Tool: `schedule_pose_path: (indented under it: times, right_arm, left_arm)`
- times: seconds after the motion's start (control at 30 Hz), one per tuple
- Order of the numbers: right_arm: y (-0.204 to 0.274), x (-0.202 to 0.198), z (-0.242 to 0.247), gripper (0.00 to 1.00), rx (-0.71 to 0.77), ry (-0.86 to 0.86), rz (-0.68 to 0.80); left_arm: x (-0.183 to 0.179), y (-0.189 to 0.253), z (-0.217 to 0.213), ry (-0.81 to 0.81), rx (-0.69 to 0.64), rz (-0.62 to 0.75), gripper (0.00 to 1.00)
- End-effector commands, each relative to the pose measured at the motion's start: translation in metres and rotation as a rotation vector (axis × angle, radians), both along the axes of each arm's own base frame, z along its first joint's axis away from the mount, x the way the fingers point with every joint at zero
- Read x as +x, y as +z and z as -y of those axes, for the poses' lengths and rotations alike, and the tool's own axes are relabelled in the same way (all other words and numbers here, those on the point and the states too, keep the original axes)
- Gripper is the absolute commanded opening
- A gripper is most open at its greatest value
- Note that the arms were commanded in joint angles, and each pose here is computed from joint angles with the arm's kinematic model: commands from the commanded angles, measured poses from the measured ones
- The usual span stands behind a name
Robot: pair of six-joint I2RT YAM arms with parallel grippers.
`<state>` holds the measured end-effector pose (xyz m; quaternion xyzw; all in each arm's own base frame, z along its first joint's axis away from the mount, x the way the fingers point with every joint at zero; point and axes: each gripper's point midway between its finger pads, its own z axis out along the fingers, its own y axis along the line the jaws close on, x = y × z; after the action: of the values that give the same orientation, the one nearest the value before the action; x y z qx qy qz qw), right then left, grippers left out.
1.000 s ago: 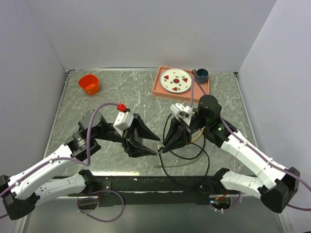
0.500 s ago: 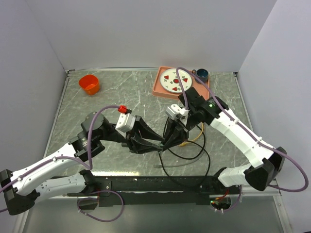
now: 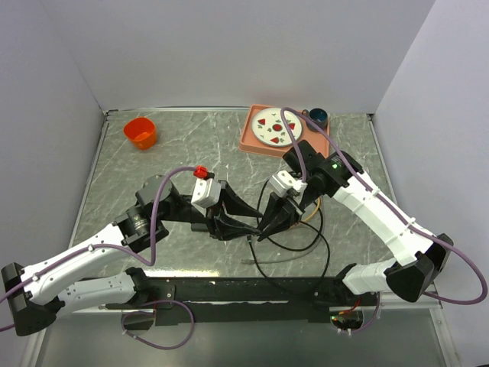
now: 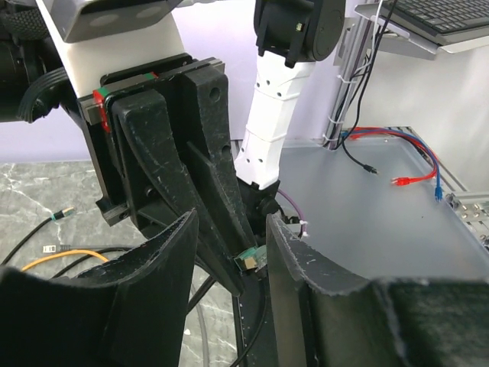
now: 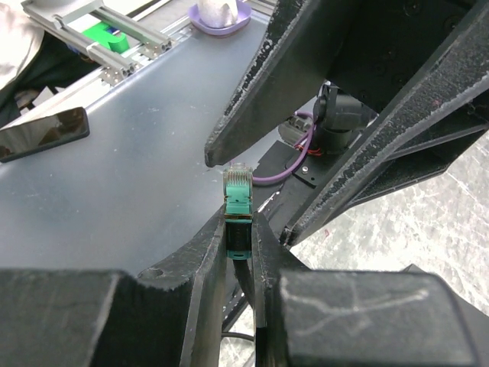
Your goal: Insert the plug into the switch port
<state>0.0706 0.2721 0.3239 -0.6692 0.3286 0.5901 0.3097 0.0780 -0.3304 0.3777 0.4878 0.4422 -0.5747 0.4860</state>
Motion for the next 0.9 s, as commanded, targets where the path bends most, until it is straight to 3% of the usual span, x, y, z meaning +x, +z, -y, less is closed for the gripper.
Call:
schedule_pose_path:
  times: [0.0, 0.33, 0.73, 0.87]
  right_arm:
    - [0.066, -0.041, 0.021, 0.0, 0.145, 0.066, -0.276]
    - [0.067, -0.04, 0.021, 0.0, 0.144, 0.061, -0.277]
    - [0.068, -0.037, 0.019, 0.0, 0.138, 0.061, -0.285]
    - [0.067, -0.037, 0.019, 0.0, 0.133, 0.06, -0.291]
  left_arm:
    - [-0.007, 0.002, -0.002, -0.032, -0.017, 0.033, 0.46]
    - [-0.026, -0.004, -0.017, -0.085, -0.045, 0.007, 0.45]
    - [-0.018, 0.001, -0.007, -0.062, -0.074, -0.005, 0.45]
    - [-0.012, 0.007, -0.006, -0.021, -0.091, 0.001, 0.38]
